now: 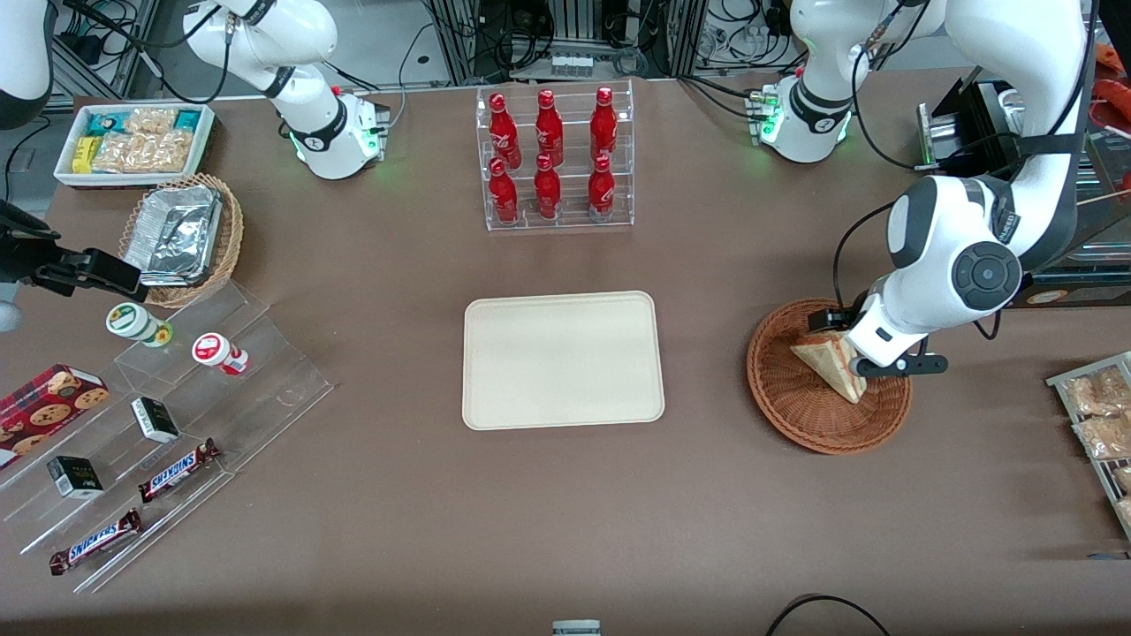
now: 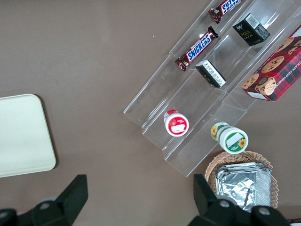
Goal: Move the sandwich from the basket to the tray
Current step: 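Lower the open left gripper around the wrapped sandwich in the basket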
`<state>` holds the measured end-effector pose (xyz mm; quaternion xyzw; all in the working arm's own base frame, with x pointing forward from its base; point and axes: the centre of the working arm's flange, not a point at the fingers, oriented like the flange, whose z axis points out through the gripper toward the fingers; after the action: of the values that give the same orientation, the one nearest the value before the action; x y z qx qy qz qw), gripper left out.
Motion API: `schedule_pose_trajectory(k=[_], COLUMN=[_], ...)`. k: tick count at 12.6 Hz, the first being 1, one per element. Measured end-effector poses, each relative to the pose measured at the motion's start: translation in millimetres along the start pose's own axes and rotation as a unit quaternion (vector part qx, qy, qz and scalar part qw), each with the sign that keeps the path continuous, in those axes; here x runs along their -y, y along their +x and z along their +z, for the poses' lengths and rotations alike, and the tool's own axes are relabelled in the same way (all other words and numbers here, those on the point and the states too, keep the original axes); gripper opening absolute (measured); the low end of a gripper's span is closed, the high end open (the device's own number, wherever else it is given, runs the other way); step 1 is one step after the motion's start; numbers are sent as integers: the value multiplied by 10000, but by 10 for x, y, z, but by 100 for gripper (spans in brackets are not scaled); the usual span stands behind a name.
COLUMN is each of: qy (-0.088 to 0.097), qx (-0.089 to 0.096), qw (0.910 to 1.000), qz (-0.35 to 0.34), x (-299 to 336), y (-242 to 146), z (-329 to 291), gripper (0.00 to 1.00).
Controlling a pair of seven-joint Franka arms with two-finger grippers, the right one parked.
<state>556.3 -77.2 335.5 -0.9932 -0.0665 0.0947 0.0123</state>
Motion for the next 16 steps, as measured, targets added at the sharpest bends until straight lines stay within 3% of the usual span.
schedule_pose_trajectory(k=[3,5,7,14,16], qy=[-147,-321,-369,-336,-382], qx=[-356,-611,-635,-551,-611], qw=[9926,9755,9654,9595,9562], qz=[-1154,-2088,-2503,-2743,-2836], x=[-2,45,90,177,184], y=[42,21,-12,-68,-104], z=[35,177,282,405,512], gripper=[100,100,100,100,100])
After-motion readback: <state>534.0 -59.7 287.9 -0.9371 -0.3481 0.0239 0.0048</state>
